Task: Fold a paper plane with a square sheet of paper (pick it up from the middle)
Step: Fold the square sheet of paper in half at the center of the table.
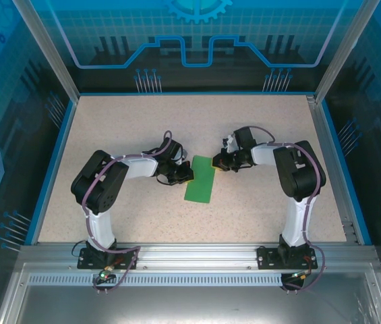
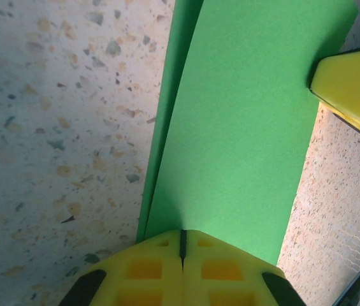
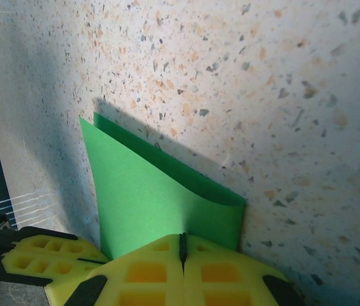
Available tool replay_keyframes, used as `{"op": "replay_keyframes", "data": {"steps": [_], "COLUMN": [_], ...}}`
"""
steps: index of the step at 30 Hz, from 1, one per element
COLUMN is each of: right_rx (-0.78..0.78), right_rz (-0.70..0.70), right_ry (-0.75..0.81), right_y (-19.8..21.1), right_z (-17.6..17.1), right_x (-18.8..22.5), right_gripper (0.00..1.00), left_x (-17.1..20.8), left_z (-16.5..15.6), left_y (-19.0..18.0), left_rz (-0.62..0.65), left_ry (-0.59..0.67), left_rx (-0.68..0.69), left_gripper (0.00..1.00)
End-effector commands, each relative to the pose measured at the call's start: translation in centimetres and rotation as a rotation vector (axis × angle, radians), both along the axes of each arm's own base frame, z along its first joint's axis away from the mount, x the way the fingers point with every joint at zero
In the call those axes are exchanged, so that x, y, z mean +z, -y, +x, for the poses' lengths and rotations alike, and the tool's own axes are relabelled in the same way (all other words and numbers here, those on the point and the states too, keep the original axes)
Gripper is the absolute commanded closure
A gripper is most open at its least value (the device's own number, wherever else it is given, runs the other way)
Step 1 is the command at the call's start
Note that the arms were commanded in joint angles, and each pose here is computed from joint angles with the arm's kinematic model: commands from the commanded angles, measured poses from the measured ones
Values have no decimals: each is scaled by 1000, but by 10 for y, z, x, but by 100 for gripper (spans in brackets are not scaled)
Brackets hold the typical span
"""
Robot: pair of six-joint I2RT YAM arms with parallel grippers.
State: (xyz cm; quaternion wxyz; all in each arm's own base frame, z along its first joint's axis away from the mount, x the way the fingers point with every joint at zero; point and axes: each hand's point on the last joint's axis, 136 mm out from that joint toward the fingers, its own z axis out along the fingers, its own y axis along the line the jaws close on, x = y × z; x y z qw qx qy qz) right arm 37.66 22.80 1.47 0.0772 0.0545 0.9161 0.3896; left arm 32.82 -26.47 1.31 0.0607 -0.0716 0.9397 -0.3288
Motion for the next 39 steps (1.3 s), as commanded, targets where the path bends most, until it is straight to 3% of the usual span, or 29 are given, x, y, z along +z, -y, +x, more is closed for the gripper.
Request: {"op": "replay_keyframes", "data": {"steps": [1,7,23,32,39], "right_rx": [10,7,-38,-36,-46], "right_rz": [-10,34,-60,-1,-2], "right_ry": [29,78,-76,19,-40], "right_y": [2,1,16,12,12], "right_z": [4,18,13,34,35], "right_x": [22,49,-20,38,14], "right_gripper": [95,95,96,95,95], "left_x": [-38,-39,-41,-41,-41], "left_z": [-26,-26,-29,-27,-27], "left_y": [-20,-20,-21,-21,-20], "left_rz": [131,130,131,131,130], "left_ry": [-107,-107,-114,-113,-113], "left_rx": [-7,-7,-8,-8,-9], "left_gripper": [100,100,100,100,100]}}
